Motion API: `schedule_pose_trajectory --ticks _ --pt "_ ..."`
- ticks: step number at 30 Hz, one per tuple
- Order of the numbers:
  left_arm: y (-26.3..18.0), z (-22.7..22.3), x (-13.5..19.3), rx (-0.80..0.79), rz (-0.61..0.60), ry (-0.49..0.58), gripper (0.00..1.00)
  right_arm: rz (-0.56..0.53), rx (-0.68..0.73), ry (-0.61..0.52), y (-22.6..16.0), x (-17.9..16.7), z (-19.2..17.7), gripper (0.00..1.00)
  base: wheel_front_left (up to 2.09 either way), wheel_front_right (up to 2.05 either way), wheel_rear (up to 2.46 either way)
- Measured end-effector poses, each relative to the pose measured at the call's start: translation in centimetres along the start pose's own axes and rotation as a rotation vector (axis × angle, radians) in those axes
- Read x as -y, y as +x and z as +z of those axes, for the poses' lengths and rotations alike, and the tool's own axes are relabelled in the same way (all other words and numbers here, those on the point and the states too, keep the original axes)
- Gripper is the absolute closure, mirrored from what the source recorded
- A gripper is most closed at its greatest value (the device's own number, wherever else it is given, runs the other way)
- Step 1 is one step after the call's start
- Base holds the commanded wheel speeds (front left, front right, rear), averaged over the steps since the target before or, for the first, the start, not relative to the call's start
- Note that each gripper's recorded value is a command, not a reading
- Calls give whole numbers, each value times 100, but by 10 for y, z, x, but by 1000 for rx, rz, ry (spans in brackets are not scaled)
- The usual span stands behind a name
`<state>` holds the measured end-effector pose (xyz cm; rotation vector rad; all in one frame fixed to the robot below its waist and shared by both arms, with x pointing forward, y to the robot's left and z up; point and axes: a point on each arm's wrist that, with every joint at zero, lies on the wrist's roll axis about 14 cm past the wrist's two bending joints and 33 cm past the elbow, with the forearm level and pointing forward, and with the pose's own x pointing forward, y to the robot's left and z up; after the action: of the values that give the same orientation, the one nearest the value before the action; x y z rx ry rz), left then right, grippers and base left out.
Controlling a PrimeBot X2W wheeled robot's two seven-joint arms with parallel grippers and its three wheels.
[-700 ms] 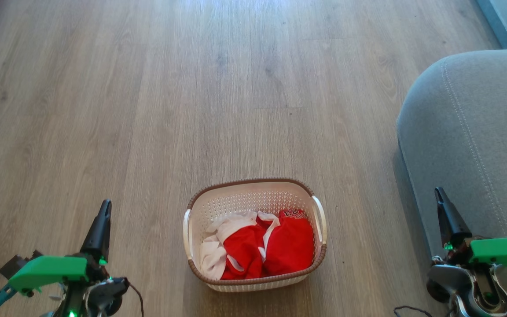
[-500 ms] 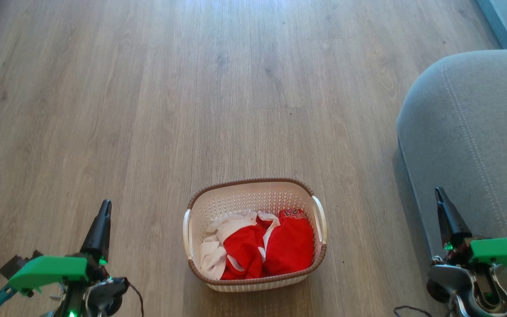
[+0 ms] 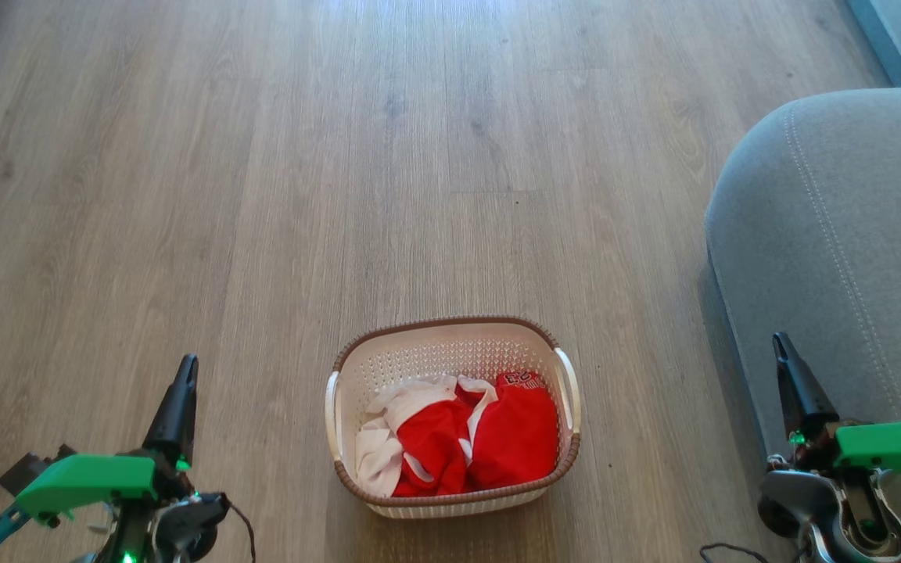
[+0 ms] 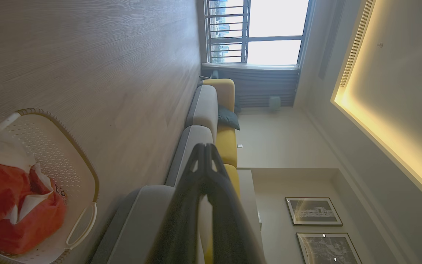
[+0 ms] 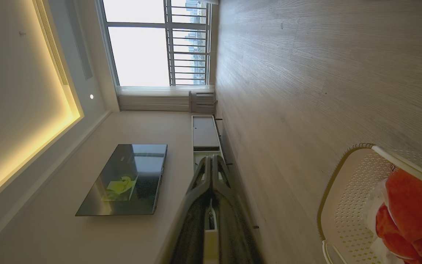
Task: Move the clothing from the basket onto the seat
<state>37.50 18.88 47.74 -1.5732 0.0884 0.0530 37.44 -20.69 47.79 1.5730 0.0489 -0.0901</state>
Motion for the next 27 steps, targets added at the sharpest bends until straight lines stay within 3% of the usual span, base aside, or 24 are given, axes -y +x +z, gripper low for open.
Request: schedule_pose_trajectory --ticks 27 --pt "0 0 0 0 0 0 100 0 0 0 0 0 0 100 0 0 0"
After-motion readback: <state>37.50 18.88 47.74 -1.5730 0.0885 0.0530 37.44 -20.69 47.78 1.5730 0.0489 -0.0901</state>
